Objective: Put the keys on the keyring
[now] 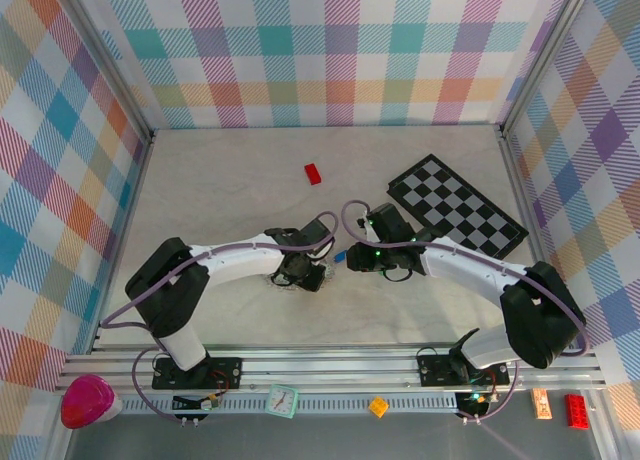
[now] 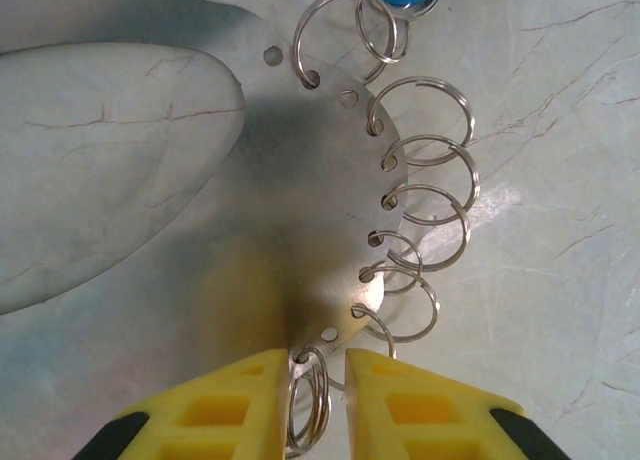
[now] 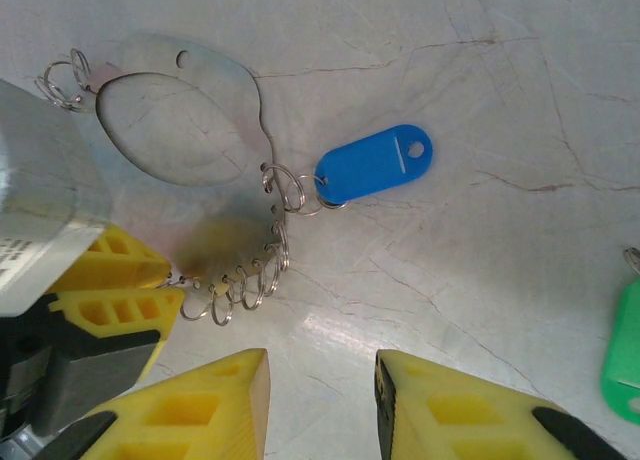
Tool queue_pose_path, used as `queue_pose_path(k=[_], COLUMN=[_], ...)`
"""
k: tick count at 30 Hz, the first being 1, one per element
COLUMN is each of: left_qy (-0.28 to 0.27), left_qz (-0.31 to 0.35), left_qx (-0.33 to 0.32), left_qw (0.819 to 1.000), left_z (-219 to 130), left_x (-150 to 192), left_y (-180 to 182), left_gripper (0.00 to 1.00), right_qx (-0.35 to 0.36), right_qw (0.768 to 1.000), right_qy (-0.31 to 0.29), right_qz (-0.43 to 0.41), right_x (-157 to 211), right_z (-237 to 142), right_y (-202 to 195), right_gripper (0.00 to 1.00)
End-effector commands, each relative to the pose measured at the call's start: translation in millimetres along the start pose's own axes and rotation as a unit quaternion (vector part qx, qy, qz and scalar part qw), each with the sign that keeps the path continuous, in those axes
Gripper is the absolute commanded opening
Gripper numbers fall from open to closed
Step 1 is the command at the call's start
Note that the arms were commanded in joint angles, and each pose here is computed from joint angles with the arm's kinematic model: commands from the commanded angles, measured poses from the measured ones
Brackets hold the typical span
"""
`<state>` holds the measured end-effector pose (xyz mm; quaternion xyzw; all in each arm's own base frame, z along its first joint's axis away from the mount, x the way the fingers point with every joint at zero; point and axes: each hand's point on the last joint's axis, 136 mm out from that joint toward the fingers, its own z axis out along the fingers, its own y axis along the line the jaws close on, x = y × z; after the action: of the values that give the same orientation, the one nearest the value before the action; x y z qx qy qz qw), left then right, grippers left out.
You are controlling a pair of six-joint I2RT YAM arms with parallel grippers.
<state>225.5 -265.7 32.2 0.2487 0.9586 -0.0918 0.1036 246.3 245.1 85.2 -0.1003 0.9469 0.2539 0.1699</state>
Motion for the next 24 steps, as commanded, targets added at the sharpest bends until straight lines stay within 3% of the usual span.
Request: queue_pose_path(k=[1, 11, 18, 24], left_qy=[0.013, -0.029, -0.087, -0.098], left_qz=[0.011, 0.008, 0.014, 0.011], left_qx=[-0.013, -0.035, -0.017, -0.007], left_qw=[1.0, 0.999, 0.996, 0.995], left_z=[1, -15, -36, -41], left_x=[3, -2, 1, 12], left_y=[0, 11, 12, 14], left_gripper=[0.18, 0.01, 0.0, 0.0], right_qx=[-0.009, -0.01, -0.018, -0.036], right_qw=[1.0, 1.0, 1.0, 0.999], right_qy=[-0.004, -0.004, 0.001, 0.012], right_qz=[-0.001, -0.001, -0.006, -0.01], right_x=[-2, -4, -7, -6], right_z=[-6, -7, -5, -2], right_y=[2, 2, 7, 13], right_gripper=[0.33, 0.33, 0.33, 0.33])
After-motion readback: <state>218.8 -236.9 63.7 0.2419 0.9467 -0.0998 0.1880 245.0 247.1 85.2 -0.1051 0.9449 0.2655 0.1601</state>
